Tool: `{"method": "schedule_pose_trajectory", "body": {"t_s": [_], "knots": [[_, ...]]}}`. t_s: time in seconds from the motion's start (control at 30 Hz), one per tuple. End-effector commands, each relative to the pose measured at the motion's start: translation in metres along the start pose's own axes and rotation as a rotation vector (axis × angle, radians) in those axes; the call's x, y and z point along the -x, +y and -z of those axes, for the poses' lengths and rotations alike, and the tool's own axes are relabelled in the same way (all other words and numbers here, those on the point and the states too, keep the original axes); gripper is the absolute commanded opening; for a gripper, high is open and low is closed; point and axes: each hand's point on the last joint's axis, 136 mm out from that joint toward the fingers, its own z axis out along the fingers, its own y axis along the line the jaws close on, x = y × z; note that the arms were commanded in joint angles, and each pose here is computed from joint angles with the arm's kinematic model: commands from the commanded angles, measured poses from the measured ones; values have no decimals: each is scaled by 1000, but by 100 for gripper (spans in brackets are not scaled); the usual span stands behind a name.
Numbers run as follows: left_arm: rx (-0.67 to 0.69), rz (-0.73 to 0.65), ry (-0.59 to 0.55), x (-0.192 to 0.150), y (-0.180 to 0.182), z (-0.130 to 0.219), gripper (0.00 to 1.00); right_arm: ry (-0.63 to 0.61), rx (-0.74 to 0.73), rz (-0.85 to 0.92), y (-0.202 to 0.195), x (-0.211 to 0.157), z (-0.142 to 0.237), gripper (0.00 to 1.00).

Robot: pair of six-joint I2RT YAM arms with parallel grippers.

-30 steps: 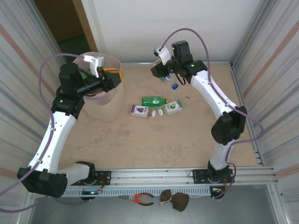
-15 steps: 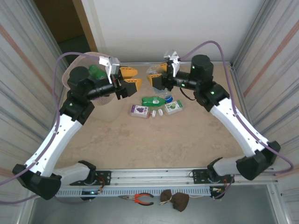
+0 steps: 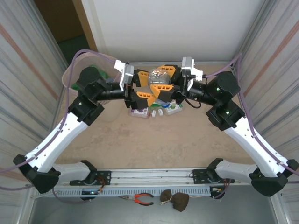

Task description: Put the plastic bottles in the bin

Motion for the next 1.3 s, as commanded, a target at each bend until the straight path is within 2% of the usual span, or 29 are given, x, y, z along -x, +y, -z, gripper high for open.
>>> {"method": "schedule_pose_trajectory", "body": {"t_s": [0.0, 0.23, 0.5, 0.7, 0.8, 0.9, 1.03, 1.27], "knots": [[-94, -99, -34, 20, -23, -5, 72, -100, 48, 6, 17, 28, 2, 49], [-154, -131, -81, 36, -41, -8, 59, -145, 113, 16, 44, 40, 0, 49], [-195, -152, -78, 36, -54, -6, 46, -142, 117, 43, 53, 40, -1, 51], [-176, -159, -65, 36, -54, -4, 43, -138, 114, 41, 56, 41, 0, 60], [-138, -174, -53, 35, -50, -3, 42, -119, 102, 49, 57, 37, 1, 73], [-91, -182, -23, 31, -45, -1, 42, -97, 58, 57, 52, 34, 4, 80], [-18, -194, 31, 29, -36, 2, 41, -69, -6, 75, 45, 31, 11, 82], [264, -175, 98, 29, 9, 28, 41, -50, -123, 117, 35, 34, 31, 83]]}}
